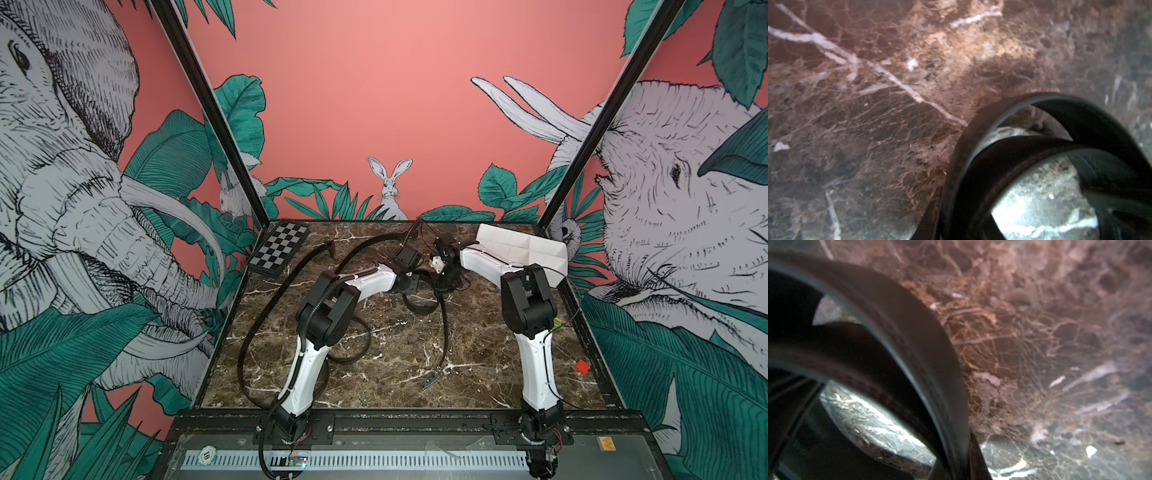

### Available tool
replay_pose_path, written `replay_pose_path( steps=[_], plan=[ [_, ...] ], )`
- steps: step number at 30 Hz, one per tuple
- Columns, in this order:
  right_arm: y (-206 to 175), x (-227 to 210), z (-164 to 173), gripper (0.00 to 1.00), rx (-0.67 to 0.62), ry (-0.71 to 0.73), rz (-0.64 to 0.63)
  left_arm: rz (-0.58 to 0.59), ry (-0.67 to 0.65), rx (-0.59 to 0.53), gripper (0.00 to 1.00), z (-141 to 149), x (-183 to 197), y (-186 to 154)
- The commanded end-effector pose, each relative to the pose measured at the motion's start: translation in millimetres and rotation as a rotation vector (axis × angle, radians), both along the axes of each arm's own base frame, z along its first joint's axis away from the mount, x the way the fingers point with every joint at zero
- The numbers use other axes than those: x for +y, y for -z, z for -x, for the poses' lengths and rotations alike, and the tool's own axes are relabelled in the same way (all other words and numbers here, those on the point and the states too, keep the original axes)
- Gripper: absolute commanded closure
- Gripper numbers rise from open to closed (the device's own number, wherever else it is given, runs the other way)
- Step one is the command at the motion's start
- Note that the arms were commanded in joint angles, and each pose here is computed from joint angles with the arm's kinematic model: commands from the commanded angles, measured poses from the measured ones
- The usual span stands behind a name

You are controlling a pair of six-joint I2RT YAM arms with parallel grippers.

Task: Place the belts into the storage roll
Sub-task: Roll the belt at the center of the board.

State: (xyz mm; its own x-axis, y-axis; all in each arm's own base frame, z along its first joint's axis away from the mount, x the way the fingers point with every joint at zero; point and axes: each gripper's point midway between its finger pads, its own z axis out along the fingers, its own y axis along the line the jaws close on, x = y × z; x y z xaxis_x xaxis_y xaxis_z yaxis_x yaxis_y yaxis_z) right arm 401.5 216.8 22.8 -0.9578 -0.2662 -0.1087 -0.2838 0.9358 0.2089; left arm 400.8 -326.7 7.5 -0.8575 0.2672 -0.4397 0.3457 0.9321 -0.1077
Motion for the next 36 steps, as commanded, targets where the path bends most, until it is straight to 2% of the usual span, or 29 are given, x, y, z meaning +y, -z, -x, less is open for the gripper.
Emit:
replay_pose_path(
  steps=[1,4,7,11,18,21,26,29,33,36],
  plan=[
    [19.8,-10.3,24.3,0.96,0.087,0.023,0.064,-0.289,0.044,0.491,0.66,128.4,73.5,99.2],
    [21.3,-13.5,26.4,0.99,0.091,0.036,0.079,-0.227,0.047,0.439,0.54,123.0,65.1,73.8],
    [20.9,-16.3,27.8,1.00,0.094,0.040,0.092,-0.136,0.052,0.348,0.37,112.4,50.9,36.2],
    [18.9,-17.0,27.0,1.00,0.088,0.042,0.097,-0.043,0.073,0.238,0.26,104.0,34.9,-8.0],
    [17.1,-17.1,26.1,1.00,0.088,0.048,0.096,0.034,0.137,0.059,0.21,116.5,14.3,-62.9],
    [17.1,-16.5,25.8,1.00,0.087,0.048,0.093,0.027,0.139,-0.021,0.20,123.2,15.9,-77.0],
    [16.8,-14.5,25.8,1.00,0.080,0.044,0.088,0.121,0.114,-0.091,0.17,120.0,8.0,-98.6],
    [17.4,-14.0,27.0,1.00,0.084,0.042,0.088,0.209,0.267,-0.123,0.17,131.3,-31.0,-116.4],
    [18.0,-14.0,27.2,1.00,0.089,0.043,0.088,0.229,0.584,-0.079,0.17,186.5,-83.6,-115.4],
    [18.8,-13.2,27.9,1.00,0.092,0.043,0.088,0.204,0.733,-0.001,0.17,222.7,-94.3,-99.1]
  ],
)
